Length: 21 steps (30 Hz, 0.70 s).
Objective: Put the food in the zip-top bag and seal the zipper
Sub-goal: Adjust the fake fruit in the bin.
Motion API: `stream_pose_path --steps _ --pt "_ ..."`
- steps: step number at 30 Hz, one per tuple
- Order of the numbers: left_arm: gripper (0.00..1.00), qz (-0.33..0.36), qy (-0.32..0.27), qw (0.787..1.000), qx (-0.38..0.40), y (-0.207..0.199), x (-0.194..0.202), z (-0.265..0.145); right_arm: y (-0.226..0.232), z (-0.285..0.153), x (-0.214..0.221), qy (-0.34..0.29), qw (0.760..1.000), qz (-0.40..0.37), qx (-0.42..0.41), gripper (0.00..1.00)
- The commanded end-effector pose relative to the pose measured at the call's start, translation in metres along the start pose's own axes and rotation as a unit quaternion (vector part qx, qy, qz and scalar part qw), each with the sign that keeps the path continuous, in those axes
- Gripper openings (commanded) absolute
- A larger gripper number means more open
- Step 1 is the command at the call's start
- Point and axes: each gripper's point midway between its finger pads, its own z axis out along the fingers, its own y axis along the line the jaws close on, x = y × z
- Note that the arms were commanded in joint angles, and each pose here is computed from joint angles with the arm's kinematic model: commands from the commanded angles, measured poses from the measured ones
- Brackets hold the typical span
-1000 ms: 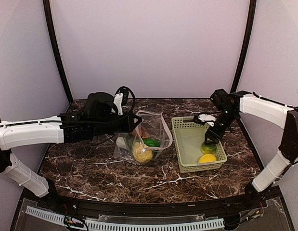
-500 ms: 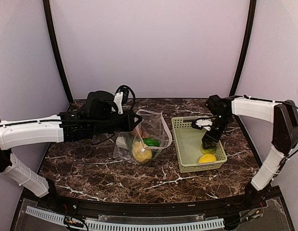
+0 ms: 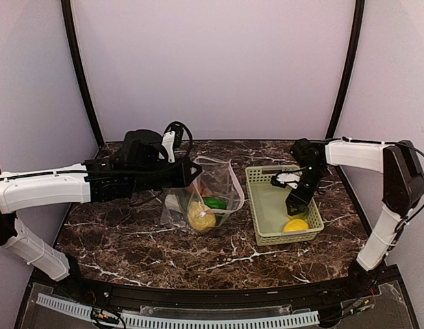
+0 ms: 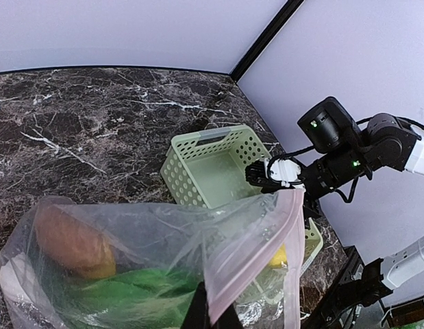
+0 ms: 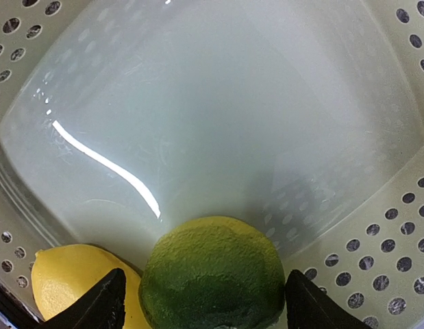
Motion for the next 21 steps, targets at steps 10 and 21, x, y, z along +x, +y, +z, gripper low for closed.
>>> stream_pose_path --steps 10,21 --pt "0.01 -0.006 0.001 1.000 -0.004 0.003 0.000 0.000 -0.007 0.021 0.013 0.038 0.999 0.026 0.008 0.77" --pt "0.01 -0.008 0.007 1.000 -0.004 0.005 0.006 0.005 -0.006 0.013 0.000 0.022 0.999 0.047 -0.006 0.60"
